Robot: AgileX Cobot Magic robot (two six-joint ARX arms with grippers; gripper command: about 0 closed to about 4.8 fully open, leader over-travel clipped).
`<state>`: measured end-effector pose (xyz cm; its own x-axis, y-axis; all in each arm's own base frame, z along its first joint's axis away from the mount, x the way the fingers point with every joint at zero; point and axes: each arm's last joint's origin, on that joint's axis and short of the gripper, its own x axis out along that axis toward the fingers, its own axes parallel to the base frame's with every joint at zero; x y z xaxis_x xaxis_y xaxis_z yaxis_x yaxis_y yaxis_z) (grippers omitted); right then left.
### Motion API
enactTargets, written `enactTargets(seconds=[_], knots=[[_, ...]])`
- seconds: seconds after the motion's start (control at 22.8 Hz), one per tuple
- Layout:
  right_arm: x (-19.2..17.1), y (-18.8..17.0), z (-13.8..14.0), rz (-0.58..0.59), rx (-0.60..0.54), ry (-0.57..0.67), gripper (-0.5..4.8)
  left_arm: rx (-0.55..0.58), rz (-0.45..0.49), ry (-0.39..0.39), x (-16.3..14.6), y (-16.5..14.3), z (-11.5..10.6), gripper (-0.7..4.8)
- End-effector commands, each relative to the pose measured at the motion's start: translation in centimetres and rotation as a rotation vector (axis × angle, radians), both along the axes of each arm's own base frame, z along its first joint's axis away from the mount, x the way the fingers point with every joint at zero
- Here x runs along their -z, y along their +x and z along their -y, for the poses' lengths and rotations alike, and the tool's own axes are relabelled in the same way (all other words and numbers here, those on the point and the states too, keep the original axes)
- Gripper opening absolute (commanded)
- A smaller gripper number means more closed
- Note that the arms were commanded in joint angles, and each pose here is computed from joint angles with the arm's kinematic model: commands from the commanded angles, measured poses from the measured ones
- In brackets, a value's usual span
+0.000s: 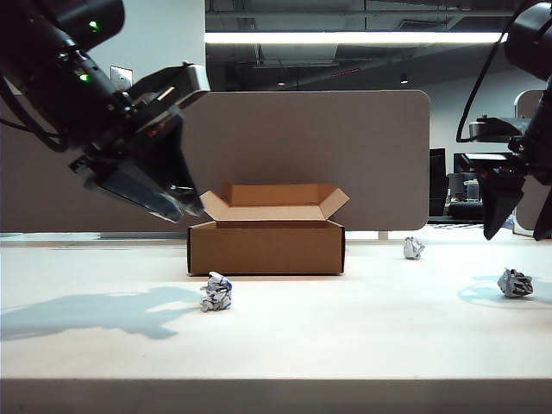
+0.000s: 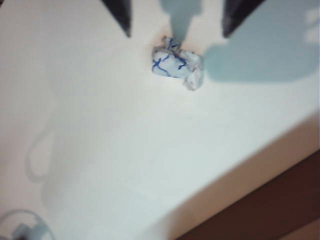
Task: Pick up all the paper balls on the table and put them in the paper box.
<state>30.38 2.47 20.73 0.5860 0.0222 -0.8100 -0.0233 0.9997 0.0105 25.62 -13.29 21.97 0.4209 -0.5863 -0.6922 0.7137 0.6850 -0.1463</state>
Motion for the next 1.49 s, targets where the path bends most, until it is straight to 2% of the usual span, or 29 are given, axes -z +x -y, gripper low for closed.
enactTargets(seconds=[0.04,0.22,0.35,0.44,0.48,0.79,0.96,1.14,1.31,1.49], knots=[[0.0,0.2,0.0,0.010,0.027,0.011,3.20,0.025,0.035,0.009,0.1,0.0,1.1,2.48],[0.1,0.2,0.0,0.002,0.036,-0.003,3.19,0.001,0.082,0.091,0.9,-0.2,2.9,2.52],[0.2,0.2,0.0,0.001,0.035,-0.002,3.19,-0.020,0.080,0.163,1.7,-0.1,3.8,2.58],[0.2,0.2,0.0,-0.002,0.035,-0.003,3.19,-0.043,0.084,0.233,2.5,0.3,4.8,2.85],[0.2,0.2,0.0,-0.005,0.035,-0.003,3.19,-0.042,0.072,0.239,2.9,0.6,5.1,2.85],[0.2,0.2,0.0,-0.009,0.035,-0.003,3.19,-0.071,0.029,0.217,3.6,1.6,5.7,2.85],[0.2,0.2,0.0,-0.007,0.035,-0.003,3.19,-0.107,-0.043,0.183,4.2,1.6,5.8,2.85],[0.1,0.2,0.0,0.002,0.035,-0.002,3.19,-0.106,-0.088,0.194,5.3,1.7,5.9,2.84],[0.1,0.3,0.0,0.003,0.037,0.004,3.19,-0.118,-0.103,0.193,5.7,1.8,6.0,2.83],[0.7,0.4,-0.1,-0.020,0.051,0.063,3.19,-0.127,-0.103,0.184,5.9,1.9,6.1,2.81]])
